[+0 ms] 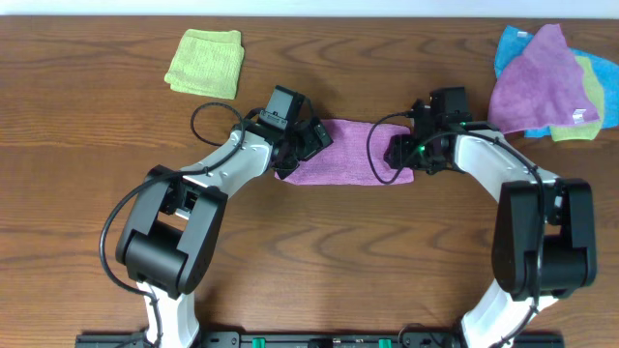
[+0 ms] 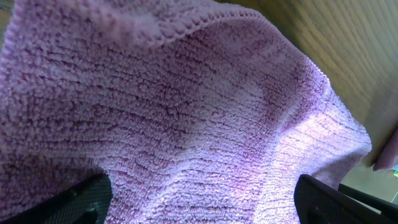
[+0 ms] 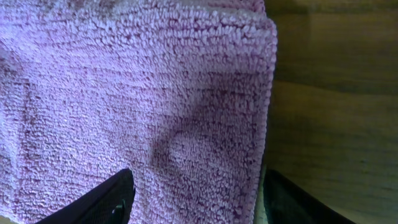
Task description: Fold the cloth
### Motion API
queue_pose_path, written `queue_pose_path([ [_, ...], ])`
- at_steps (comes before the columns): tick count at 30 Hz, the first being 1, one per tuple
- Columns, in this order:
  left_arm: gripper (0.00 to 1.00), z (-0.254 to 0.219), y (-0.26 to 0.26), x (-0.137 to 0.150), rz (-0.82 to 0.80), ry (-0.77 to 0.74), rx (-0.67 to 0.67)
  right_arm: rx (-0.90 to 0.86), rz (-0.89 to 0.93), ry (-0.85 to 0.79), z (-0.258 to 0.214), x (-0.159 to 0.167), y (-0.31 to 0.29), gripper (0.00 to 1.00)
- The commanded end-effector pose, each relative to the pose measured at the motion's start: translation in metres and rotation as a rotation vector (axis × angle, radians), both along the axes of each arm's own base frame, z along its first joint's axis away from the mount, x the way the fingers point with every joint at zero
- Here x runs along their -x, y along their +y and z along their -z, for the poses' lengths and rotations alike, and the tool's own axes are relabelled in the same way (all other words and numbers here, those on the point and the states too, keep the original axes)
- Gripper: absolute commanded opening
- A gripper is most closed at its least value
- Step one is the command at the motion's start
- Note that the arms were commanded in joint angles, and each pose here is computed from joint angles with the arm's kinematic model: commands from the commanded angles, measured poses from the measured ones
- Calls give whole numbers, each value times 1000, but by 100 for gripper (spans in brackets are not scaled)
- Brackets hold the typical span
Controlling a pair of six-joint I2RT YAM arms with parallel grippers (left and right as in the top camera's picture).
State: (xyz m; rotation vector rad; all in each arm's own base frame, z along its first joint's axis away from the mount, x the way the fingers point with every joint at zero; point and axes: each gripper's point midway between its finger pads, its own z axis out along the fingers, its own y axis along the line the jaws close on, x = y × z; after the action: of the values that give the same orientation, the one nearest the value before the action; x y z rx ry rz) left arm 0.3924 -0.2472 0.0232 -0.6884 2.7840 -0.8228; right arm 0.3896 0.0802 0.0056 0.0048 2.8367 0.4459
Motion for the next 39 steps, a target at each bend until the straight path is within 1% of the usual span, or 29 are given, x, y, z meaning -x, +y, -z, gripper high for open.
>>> queue_pose_path([
  [1, 95, 19, -2, 9, 15, 57, -5, 0, 7, 76, 23, 13, 2, 64],
  [5, 95, 19, -2, 9, 15, 57, -5, -8, 21, 127, 41, 19, 4, 61],
  [7, 95, 19, -2, 9, 15, 57, -5, -15, 20, 151, 48, 22, 6, 55],
  [9, 95, 19, -2, 9, 15, 57, -5, -35, 15, 165, 52, 25, 10, 54],
  [12, 95, 19, -2, 9, 15, 57, -5, -45, 4, 155, 52, 23, 15, 50],
  [16, 95, 19, -2, 9, 15, 57, -5, -48, -3, 153, 51, 23, 21, 34],
  [18, 95, 19, -2, 9, 15, 57, -5, -57, -11, 153, 51, 23, 24, 19],
  [20, 95, 19, -2, 9, 15, 57, -5, -55, -13, 152, 51, 24, 25, 9],
  [21, 95, 19, -2, 9, 15, 57, -5, -52, -13, 152, 51, 24, 24, 2],
  [25, 95, 19, -2, 9, 18, 54, -7, -25, -3, 150, 51, 23, 19, 2],
  [28, 95, 19, -1, 9, 18, 53, -8, -18, -2, 139, 41, 20, 18, 2],
  [33, 95, 19, -1, 8, 16, 51, -13, 67, -1, 90, 12, 10, 5, 2],
  [37, 95, 19, -1, 8, 15, 51, -13, 62, -18, 30, -13, 0, 8, 2],
  [39, 95, 19, -1, 8, 15, 51, -13, 62, -29, 22, -16, -1, 13, 2],
])
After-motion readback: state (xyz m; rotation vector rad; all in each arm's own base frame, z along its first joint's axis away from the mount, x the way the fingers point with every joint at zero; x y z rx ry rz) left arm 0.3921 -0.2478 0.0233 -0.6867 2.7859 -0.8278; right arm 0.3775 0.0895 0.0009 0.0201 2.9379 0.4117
